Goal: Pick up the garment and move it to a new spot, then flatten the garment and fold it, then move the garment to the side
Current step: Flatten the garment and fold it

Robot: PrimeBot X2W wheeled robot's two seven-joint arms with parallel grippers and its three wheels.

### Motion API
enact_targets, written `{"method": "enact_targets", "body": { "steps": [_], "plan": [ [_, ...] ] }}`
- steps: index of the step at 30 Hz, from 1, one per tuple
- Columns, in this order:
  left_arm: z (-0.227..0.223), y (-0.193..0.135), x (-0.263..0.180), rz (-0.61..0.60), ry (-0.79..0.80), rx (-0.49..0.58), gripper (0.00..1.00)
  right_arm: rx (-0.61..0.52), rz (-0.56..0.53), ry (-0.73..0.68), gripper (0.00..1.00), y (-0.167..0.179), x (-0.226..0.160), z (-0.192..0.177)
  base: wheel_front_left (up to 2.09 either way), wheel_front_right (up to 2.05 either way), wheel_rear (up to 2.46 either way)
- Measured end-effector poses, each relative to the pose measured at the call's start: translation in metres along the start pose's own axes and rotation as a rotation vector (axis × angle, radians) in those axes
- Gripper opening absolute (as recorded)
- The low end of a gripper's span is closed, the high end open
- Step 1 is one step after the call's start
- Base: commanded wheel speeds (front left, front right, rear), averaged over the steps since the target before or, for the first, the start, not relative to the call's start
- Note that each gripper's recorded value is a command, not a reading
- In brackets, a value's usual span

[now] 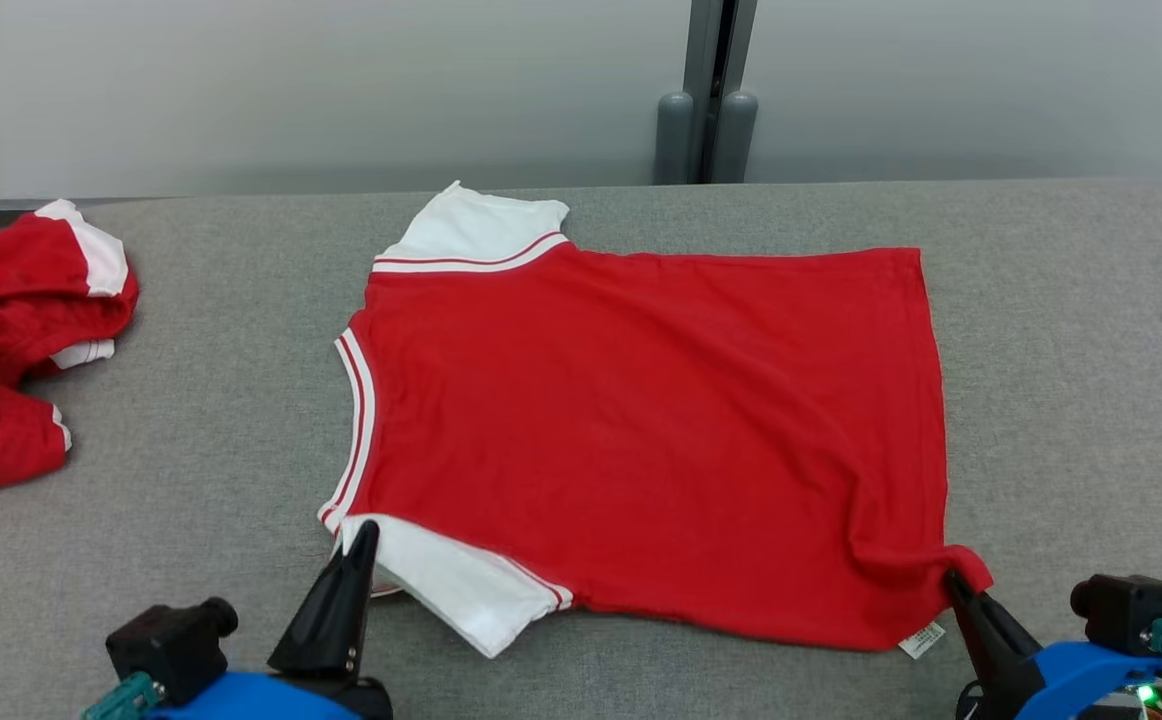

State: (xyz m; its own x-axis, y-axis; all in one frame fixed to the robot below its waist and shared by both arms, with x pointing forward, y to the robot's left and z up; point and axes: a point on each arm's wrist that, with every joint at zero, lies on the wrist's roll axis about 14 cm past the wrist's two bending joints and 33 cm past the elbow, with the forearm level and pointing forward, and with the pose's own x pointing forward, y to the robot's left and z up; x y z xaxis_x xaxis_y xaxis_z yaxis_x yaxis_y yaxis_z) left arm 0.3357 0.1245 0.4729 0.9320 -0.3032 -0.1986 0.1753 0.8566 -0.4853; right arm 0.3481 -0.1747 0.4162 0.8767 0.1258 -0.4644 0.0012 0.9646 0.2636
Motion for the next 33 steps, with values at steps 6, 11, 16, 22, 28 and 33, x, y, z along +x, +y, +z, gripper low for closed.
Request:
{"method": "enact_targets", "body": {
  "steps": [6,11,16,22,28,33],
  "plan": [
    [0.028,0.0,0.039,-0.022,-0.1,0.11,0.0,0.048,0.031,-0.036,0.0,0.008,0.02,0.011,0.0,0.0,0.0],
    [0.051,0.002,0.074,-0.025,-0.19,0.161,0.0,0.104,0.01,-0.091,0.0,-0.002,0.041,0.028,0.0,0.0,0.0],
    [0.053,0.004,0.101,-0.03,-0.208,0.194,0.0,0.124,0.003,-0.102,0.0,-0.005,0.063,0.034,0.0,0.0,0.0],
    [0.05,0.012,0.123,-0.028,-0.208,0.209,0.0,0.077,-0.009,-0.115,0.0,-0.007,0.085,0.045,0.0,0.0,0.0],
    [0.042,0.02,0.132,-0.022,-0.181,0.221,0.0,-0.027,-0.007,-0.044,0.0,-0.001,0.104,0.049,0.0,0.0,0.0],
    [0.036,0.024,0.136,-0.01,-0.142,0.225,0.0,-0.098,-0.019,0.013,0.0,0.0,0.112,0.053,0.0,0.0,0.0]
  ]
}}
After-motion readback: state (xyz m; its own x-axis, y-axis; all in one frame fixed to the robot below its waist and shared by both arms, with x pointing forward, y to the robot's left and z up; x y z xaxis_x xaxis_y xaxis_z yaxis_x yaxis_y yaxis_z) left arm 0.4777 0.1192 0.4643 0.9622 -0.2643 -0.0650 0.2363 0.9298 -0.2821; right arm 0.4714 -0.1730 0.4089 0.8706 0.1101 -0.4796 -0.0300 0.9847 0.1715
